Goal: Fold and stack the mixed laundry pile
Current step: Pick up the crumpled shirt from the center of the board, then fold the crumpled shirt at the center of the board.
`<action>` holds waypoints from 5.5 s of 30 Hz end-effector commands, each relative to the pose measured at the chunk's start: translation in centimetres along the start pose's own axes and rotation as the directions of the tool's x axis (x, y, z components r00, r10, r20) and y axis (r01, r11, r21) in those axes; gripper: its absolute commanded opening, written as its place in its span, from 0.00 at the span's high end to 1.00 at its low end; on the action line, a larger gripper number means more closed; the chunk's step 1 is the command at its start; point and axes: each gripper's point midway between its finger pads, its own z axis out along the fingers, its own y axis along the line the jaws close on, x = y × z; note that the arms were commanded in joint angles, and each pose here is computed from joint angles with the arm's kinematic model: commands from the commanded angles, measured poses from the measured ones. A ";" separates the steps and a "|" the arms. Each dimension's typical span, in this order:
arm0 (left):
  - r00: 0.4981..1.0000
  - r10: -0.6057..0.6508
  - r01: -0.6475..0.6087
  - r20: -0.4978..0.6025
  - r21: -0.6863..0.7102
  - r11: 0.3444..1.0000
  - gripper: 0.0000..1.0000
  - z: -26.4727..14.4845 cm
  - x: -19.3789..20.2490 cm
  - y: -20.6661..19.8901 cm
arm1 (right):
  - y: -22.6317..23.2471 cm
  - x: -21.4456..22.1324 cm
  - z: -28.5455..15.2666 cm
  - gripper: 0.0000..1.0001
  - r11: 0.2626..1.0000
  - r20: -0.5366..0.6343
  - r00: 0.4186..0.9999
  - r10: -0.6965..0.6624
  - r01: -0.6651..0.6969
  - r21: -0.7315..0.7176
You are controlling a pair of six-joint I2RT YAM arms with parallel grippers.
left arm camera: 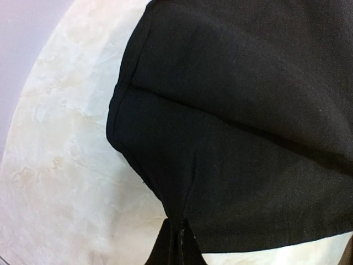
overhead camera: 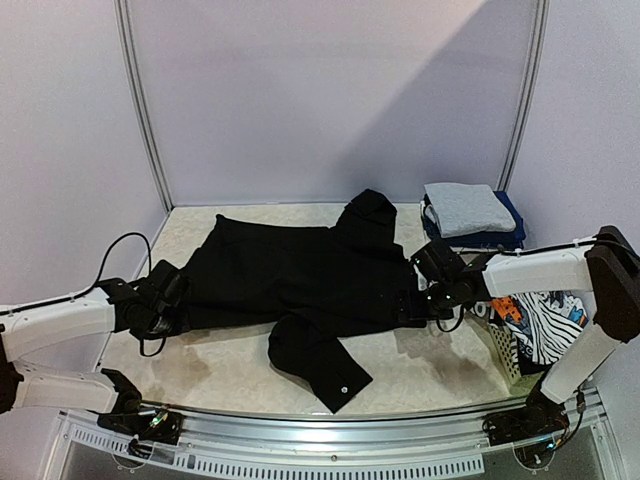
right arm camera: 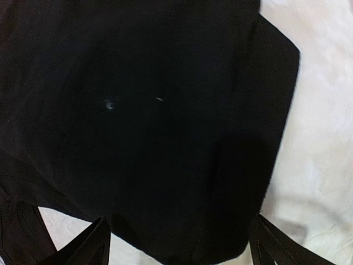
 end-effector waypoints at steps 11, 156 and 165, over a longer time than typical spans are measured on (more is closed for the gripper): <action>0.997 0.073 -0.073 0.007 -0.038 0.997 1.00 -0.2 -0.4 0.4 | -3.5 1.3 2.0 0.42 0.983 -0.024 0.998 0.050 -0.045 0.178; 0.977 -0.190 0.112 0.099 0.522 0.846 1.00 -12.8 -4.1 -1.4 | 13.0 -5.0 -52.2 1.00 0.552 0.626 0.773 0.107 0.477 -0.684; 0.992 -0.122 0.109 0.000 0.459 0.882 1.00 -10.0 -1.0 -2.2 | 12.0 -6.3 -43.8 1.00 0.798 0.601 0.799 0.020 0.350 -0.491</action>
